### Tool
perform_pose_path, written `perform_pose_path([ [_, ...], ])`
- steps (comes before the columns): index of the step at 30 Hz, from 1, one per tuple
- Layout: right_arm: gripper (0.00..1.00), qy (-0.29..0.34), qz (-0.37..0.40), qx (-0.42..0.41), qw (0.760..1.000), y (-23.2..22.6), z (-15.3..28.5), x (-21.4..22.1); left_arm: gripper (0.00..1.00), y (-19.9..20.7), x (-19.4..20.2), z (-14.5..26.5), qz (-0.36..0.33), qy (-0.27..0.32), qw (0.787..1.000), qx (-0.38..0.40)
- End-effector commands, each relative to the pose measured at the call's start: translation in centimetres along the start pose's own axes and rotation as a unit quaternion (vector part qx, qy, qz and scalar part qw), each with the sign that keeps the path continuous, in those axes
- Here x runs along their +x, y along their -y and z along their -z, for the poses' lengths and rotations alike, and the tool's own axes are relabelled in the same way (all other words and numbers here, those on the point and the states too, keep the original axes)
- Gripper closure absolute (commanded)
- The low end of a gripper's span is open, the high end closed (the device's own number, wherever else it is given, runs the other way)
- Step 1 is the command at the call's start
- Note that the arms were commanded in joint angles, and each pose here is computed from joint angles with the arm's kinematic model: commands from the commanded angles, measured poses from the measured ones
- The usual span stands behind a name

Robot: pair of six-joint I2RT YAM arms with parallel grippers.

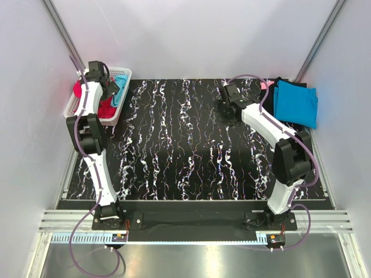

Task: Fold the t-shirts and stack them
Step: Grab the tshirt from the pile

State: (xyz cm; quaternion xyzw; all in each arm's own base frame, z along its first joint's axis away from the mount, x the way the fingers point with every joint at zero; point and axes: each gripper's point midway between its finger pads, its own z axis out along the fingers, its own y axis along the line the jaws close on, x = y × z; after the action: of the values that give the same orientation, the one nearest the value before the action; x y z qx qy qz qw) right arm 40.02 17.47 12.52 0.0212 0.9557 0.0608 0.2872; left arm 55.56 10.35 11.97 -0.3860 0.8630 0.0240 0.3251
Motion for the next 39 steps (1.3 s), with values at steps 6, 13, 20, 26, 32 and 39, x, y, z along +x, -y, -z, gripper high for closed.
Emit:
perform_pose_path([
  [6, 0.27, 0.005, 0.017, 0.012, 1.000, 0.0, -0.5, -1.6, 0.06, -0.9, -5.1, -0.3, 0.025, 0.093, 0.995, -0.032],
  [13, 0.27, -0.006, 0.027, 0.023, 0.999, 0.6, -0.8, -1.6, 0.15, 0.6, -5.5, -2.2, 0.010, 0.110, 0.994, 0.014],
  [20, 0.27, -0.013, 0.035, 0.038, 0.999, 1.4, -0.6, -1.8, 0.25, 2.7, -4.0, -5.0, 0.011, 0.089, 0.994, 0.065],
  [26, 0.27, -0.012, 0.035, 0.044, 0.998, 1.7, -0.5, -2.2, 0.46, 2.8, -2.6, -6.4, 0.022, 0.070, 0.995, 0.071],
  [32, 0.28, -0.025, 0.026, 0.035, 0.999, 1.2, -1.0, -1.8, 1.00, 3.6, -2.9, -3.8, 0.017, 0.073, 0.993, 0.089],
  [39, 0.30, -0.024, 0.010, 0.038, 0.999, 1.3, -0.7, -1.6, 1.00, 6.7, -5.7, 4.7, -0.018, 0.125, 0.982, 0.143],
])
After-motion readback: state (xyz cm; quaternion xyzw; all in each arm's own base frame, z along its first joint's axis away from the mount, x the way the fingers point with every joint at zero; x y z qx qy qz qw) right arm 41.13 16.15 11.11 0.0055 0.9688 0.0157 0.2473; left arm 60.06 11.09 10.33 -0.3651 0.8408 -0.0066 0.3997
